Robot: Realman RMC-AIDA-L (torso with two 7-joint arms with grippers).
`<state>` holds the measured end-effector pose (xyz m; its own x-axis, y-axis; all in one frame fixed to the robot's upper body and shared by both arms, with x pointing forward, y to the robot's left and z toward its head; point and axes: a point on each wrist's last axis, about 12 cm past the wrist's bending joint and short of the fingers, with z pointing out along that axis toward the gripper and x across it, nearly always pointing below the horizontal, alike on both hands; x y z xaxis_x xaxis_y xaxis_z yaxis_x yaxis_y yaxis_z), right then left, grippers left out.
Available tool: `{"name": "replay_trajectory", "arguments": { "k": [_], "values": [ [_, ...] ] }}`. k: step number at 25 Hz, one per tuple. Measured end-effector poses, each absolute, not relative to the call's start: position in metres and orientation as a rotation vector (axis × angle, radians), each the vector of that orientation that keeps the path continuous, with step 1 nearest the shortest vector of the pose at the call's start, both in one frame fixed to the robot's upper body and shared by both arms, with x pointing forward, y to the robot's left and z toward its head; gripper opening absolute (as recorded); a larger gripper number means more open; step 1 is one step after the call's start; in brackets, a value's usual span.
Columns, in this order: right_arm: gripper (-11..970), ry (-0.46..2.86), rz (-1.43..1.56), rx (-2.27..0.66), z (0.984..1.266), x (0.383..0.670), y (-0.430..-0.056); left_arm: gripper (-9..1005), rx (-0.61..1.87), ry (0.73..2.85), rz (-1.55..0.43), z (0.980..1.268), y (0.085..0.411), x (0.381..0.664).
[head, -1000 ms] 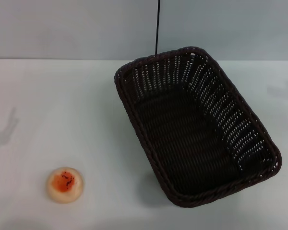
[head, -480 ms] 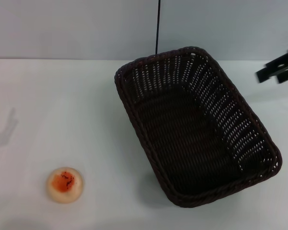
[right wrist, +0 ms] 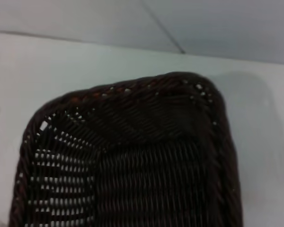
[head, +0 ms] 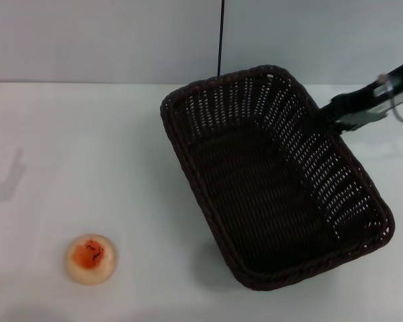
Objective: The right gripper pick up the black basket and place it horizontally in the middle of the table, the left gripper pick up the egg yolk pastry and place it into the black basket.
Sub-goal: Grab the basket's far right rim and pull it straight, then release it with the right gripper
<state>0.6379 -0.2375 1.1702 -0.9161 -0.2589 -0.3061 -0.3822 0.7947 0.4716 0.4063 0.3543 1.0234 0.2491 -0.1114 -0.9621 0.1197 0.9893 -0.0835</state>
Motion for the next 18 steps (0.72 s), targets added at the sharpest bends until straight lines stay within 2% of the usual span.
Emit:
{"name": "replay_trajectory", "arguments": {
  "k": [9, 18],
  "values": [
    [625, 2.801, 0.686, -0.571, 1.152, 0.640, -0.210, 813, 0.003, 1.317, -0.144, 1.022, 0.357, 0.401],
    [612, 2.794, 0.673, -0.550, 1.147, 0.638, -0.208, 810, -0.006, 1.315, -0.133, 1.022, 0.359, 0.398]
  ]
}}
